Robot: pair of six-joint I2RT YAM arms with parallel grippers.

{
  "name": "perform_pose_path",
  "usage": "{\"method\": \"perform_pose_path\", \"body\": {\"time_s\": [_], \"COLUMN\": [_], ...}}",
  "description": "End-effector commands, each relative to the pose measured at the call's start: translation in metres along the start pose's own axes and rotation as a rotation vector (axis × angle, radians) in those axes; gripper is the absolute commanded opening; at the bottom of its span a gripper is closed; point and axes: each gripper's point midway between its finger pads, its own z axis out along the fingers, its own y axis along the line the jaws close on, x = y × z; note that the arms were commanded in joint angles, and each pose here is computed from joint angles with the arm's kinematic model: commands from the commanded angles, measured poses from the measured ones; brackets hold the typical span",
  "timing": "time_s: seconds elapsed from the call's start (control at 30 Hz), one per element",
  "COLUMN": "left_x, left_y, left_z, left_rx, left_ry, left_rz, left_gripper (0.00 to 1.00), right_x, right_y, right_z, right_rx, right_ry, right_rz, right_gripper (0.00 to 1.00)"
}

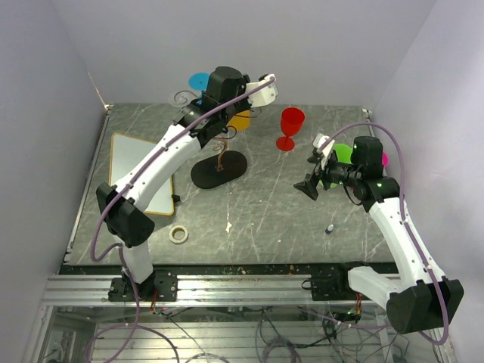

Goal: Place the wine glass upside down on the wine glass rack

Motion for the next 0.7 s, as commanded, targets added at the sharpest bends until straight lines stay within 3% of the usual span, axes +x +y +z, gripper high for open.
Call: {"method": "perform_pose_path", "body": {"time_s": [0.0, 0.33, 0.43, 0.67], "left_x": [-0.012, -0.031, -0.027, -0.009], "left_y": [-0.002, -0.009, -0.012, -0.009], "left_z": [-0.023, -0.074, -0.092, -0.132], "left_rx": [0.052, 0.171, 0.177, 0.162], "left_ry": [-0.060, -0.191, -0.208, -0.225], "left_rz": [-0.069, -0.234, -0.285, -0.347], "left_gripper": [0.51, 0.64, 0.99, 1.00], "right_x": [-0.001, -0.002, -0.001, -0.001], "right_y": [-0.004, -0.042, -0.063, -0.103], "right_z": [-0.001, -0.019, -0.029, -0.051], "right_rx": [0.011, 0.193, 0.308, 0.527], "right_ry": [-0.012, -0.031, -0.013, 0.044], "right_rz": [0.001, 0.091, 0.118, 0.146], "right_gripper": [1.00, 1.00, 1.00, 1.00]}}
